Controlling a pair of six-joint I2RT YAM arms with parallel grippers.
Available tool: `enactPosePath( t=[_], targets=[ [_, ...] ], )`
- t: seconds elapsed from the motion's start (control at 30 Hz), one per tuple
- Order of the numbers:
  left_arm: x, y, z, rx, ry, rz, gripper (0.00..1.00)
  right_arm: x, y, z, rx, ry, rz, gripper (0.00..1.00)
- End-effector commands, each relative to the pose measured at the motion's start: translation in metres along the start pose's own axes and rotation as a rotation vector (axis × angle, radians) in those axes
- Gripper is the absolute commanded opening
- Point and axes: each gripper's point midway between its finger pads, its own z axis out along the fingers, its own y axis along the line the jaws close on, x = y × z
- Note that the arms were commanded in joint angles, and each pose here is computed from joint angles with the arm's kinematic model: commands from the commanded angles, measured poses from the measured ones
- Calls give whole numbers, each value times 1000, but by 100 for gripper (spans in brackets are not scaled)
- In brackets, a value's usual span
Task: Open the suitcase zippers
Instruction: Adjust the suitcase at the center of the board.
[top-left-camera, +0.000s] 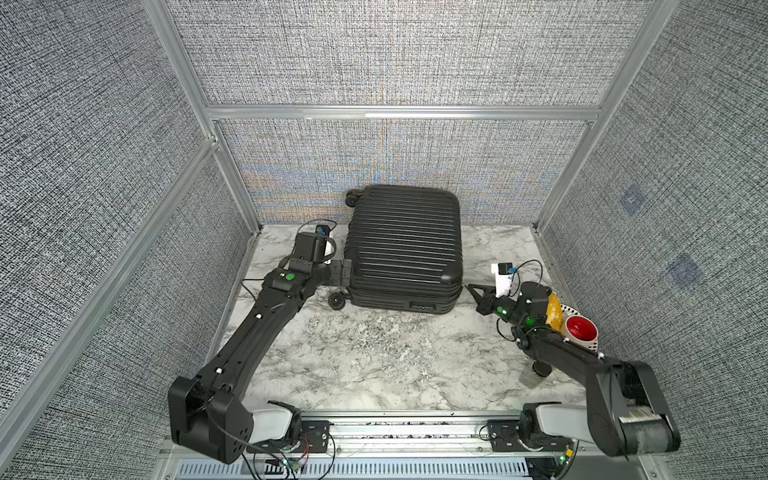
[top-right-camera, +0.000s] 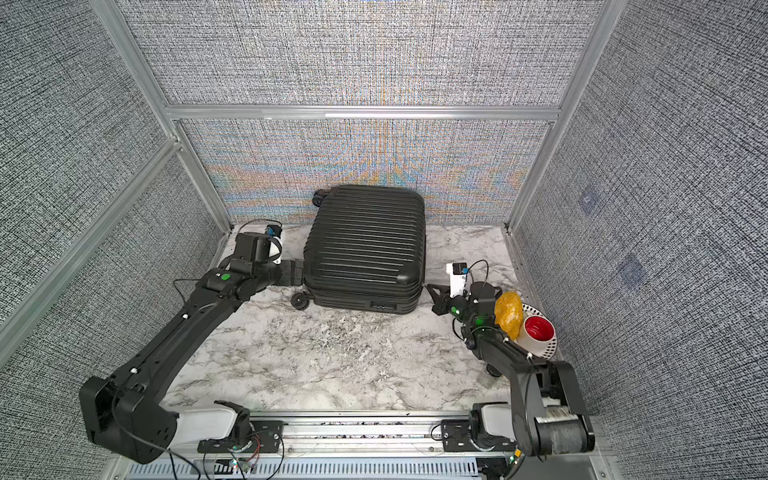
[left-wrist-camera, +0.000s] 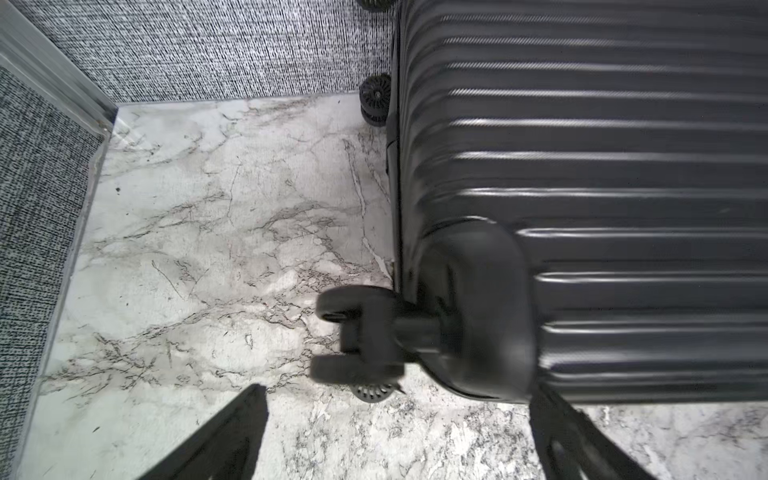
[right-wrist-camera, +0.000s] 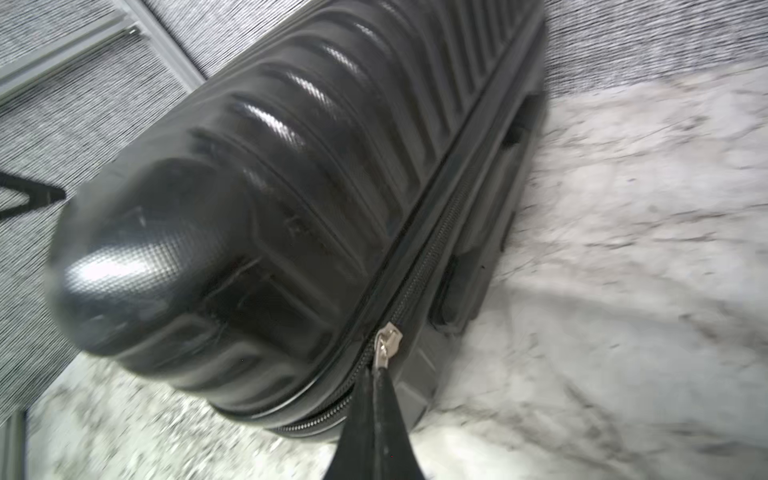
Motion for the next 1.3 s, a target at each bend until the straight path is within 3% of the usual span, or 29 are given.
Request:
enactPosePath(
  t=[0.0, 0.2, 0.37, 0.5, 0.63, 0.7, 0.8, 1.03, 1.27],
  targets=[
    [-2, -19, -19, 96, -27, -24, 99, -5, 40, -3, -89, -47, -70, 0],
    [13, -78, -45, 149, -13, 116, 99, 25, 105, -11, -193, -33, -123, 0],
    [23, -121, -45, 196, 9, 199, 99, 54, 129, -16, -227, 3, -136, 0],
    [17, -142, -43, 226, -4, 210, 99, 49, 112, -23, -121, -46, -101, 0],
    [2, -165, -42, 247, -25, 241, 99, 38, 61, -36, 147, -101, -68, 1],
    [-4, -178, -38, 266, -22, 254, 99, 40, 43, -37, 161, -73, -56, 18],
    [-8, -193, -34, 299, -19, 253, 99, 40, 33, -35, 54, -47, -4, 32],
    [0, -194, -31, 322, -17, 214, 99, 30, 59, -11, -214, 25, -39, 47],
    [-3, -165, -43, 245, -82, 131, 99, 50, 52, 11, -265, 112, -121, 49]
  ],
)
